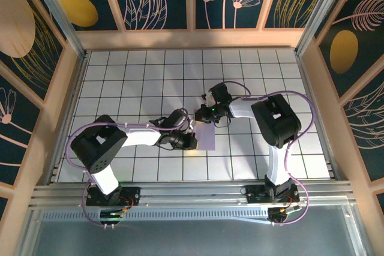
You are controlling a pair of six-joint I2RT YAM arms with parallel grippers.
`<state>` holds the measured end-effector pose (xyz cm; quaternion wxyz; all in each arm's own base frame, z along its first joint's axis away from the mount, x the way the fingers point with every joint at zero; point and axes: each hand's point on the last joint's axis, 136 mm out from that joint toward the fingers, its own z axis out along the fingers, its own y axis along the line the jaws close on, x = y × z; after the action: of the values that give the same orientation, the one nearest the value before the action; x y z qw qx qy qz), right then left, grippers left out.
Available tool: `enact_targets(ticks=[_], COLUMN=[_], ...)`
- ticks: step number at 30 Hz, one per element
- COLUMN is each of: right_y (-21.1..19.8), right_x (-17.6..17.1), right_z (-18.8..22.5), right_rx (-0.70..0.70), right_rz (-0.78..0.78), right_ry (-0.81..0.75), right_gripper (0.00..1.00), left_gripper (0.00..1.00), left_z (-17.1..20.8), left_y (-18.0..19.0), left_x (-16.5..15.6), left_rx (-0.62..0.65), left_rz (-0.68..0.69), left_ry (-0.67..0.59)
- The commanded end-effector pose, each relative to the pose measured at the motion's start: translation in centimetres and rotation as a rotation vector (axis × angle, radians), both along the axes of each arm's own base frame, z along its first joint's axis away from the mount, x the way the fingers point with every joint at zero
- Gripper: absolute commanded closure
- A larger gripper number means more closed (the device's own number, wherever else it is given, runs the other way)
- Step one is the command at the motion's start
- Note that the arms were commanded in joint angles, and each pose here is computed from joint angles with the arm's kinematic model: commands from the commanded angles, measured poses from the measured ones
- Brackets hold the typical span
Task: Fold a paper plane with a square sheet of paper (fold left side to right side)
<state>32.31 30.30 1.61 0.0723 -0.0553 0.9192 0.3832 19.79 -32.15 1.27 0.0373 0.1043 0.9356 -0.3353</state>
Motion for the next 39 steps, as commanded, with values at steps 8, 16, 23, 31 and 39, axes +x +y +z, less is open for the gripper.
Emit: enact_targets(ticks=[8, 16, 23, 31, 39], right_y=[-3.4, -2.9, -2.9, -2.7, -2.8], right_x=[-0.2, -0.1, 0.1, 0.1, 0.0], right_z=[-4.7, -3.9, -3.4, -3.3, -3.4], right_rx=[-0.181, -0.149, -0.146, -0.134, -0.144], right_rz=[-0.052, -0.05, -0.053, -0.052, -0.053], right_ry=[0.043, 0.031, 0.022, 0.023, 0.026], right_gripper=[1.0, 1.0, 1.0, 1.0, 1.0], left_gripper=[1.0, 1.0, 1.0, 1.0, 1.0], left_z=[2.8, 8.2, 7.8, 3.6, 0.5], left_y=[0.3, 1.6, 0.5, -0.5, -1.0], left_x=[-1.4, 6.2, 8.4, 6.8, 5.9], left_rx=[-0.009, -0.034, -0.1, -0.135, -0.077], left_rz=[-0.069, 0.059, 0.054, 0.034, 0.033], left_ry=[0.017, -0.147, -0.136, -0.026, 0.033])
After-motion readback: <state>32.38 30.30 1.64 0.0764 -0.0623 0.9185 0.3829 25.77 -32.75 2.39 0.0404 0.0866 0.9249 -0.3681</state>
